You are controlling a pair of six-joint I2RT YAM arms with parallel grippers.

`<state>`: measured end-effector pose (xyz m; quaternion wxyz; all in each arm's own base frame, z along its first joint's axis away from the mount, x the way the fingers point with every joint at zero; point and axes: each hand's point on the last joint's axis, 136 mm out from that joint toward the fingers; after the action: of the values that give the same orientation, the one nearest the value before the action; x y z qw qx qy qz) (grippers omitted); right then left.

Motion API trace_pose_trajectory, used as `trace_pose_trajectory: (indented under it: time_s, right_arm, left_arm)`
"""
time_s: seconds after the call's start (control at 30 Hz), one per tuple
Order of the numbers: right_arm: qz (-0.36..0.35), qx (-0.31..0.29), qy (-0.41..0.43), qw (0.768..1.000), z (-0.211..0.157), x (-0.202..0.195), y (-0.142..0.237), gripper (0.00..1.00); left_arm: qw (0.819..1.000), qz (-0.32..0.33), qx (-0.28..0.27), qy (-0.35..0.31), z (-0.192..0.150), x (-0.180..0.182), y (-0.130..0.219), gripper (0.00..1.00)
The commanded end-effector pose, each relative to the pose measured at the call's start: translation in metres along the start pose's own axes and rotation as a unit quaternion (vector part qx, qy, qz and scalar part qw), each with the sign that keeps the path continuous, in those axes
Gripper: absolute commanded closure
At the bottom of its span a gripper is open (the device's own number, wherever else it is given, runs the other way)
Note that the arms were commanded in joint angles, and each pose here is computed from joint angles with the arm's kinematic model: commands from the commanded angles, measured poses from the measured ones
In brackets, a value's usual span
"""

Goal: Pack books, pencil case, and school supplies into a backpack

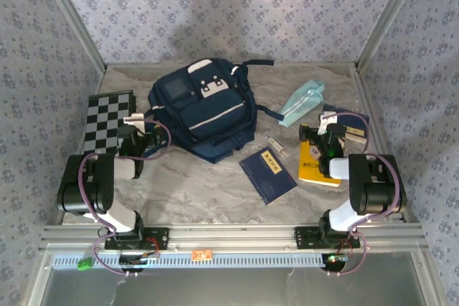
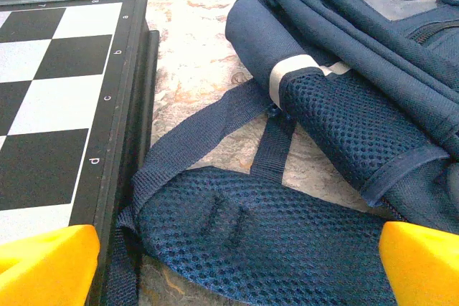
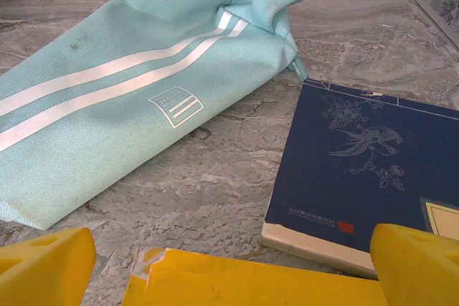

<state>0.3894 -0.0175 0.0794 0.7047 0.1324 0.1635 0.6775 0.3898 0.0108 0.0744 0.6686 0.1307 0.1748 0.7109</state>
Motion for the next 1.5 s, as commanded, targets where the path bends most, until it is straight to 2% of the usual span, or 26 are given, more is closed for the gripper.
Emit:
trace_pose_trajectory:
  time_s: [0.0,1.37,1.47]
  right_arm:
    - [0.004,-0.007,0.009,1.0,0.005,0.003,0.0,0.0]
    - [0.006,-0.008,0.007,1.0,0.005,0.002,0.0,0.0]
    - [0.034,-0.013,0.02,0.999,0.011,0.012,0.005,0.0]
  left_arm:
    - [1.0,-0.01,-0.02,-0.006,0.016,-0.003,-0.002,0.0]
    - [1.0,-0.008,-0.021,-0.006,0.017,-0.002,-0.001,0.0]
    - [1.0,-0.008,-0.017,-0.005,0.021,-0.002,0.0,0.0]
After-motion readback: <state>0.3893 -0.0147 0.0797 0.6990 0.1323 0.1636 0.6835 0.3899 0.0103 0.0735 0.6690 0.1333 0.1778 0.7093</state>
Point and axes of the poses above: each hand's point on the last joint's axis, 136 mm out from that joint toward the fingers, its own y axis back along the fingers, its own x axis along the line the jaws close on, z = x × y, and after that the axes turned 2 degrees about y, right-handed
